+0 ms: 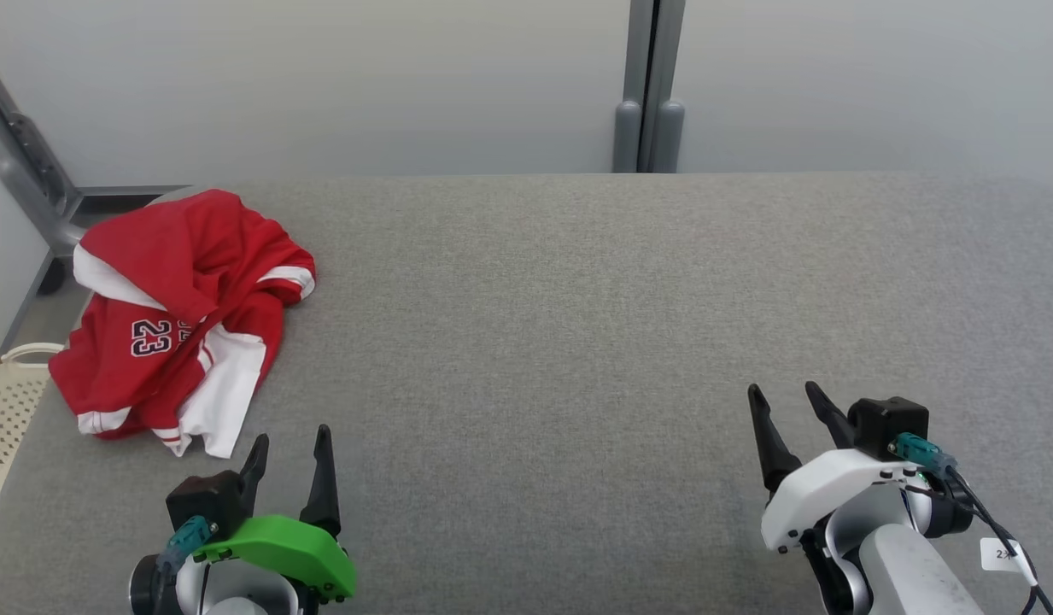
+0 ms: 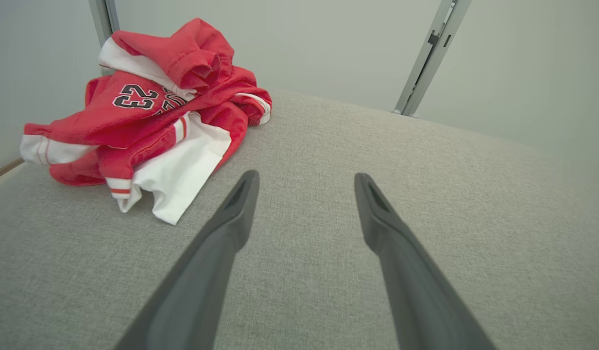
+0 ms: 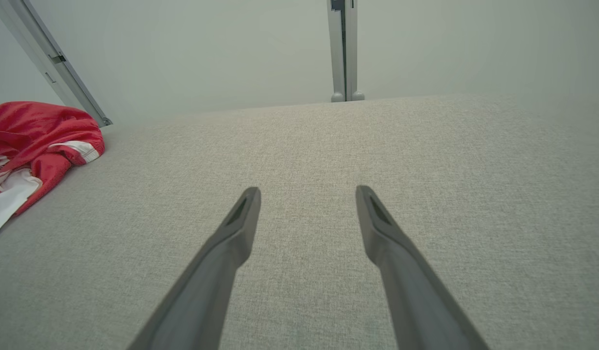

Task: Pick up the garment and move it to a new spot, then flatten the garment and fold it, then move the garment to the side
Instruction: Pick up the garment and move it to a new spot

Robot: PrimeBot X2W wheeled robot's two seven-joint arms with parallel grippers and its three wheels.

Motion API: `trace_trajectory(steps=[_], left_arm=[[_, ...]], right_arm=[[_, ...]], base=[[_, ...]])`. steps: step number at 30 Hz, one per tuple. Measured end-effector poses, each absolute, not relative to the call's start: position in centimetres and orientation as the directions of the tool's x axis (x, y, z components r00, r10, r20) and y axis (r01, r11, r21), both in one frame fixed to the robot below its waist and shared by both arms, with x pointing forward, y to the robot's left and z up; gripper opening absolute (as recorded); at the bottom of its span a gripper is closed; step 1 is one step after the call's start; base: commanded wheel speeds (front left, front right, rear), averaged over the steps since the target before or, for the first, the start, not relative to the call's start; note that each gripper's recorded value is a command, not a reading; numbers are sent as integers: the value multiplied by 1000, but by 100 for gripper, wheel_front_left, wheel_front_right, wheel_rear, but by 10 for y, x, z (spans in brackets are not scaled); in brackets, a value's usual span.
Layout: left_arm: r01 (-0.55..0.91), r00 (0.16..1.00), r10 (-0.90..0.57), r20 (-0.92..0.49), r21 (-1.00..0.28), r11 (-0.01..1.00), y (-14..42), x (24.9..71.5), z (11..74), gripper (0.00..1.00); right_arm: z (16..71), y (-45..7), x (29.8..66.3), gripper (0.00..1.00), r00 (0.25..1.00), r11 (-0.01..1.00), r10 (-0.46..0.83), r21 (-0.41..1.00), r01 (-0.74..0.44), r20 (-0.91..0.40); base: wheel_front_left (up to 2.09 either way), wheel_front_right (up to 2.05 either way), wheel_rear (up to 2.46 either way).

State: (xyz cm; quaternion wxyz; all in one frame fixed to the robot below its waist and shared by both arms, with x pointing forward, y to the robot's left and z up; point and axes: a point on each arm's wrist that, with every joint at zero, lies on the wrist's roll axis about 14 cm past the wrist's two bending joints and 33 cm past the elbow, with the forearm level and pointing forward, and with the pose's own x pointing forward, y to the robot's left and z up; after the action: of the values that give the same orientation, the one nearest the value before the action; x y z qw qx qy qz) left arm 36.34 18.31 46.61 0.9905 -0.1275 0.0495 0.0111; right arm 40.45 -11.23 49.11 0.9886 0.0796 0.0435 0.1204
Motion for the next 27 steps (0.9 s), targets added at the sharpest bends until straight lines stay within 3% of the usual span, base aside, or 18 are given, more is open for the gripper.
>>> trace_trajectory(steps=[17,27], left_arm=[[-203,977,182,-108,-240,949,243,324,466,100],[-255,966,233,-115,-243,936,258,307,464,100]], right_arm=[[487,-38,413,100,901,893,428,187,-409,-74],[484,-18,414,100,876,870,475,191,-454,-80]], base=[[0,0,0],[0,0,0]])
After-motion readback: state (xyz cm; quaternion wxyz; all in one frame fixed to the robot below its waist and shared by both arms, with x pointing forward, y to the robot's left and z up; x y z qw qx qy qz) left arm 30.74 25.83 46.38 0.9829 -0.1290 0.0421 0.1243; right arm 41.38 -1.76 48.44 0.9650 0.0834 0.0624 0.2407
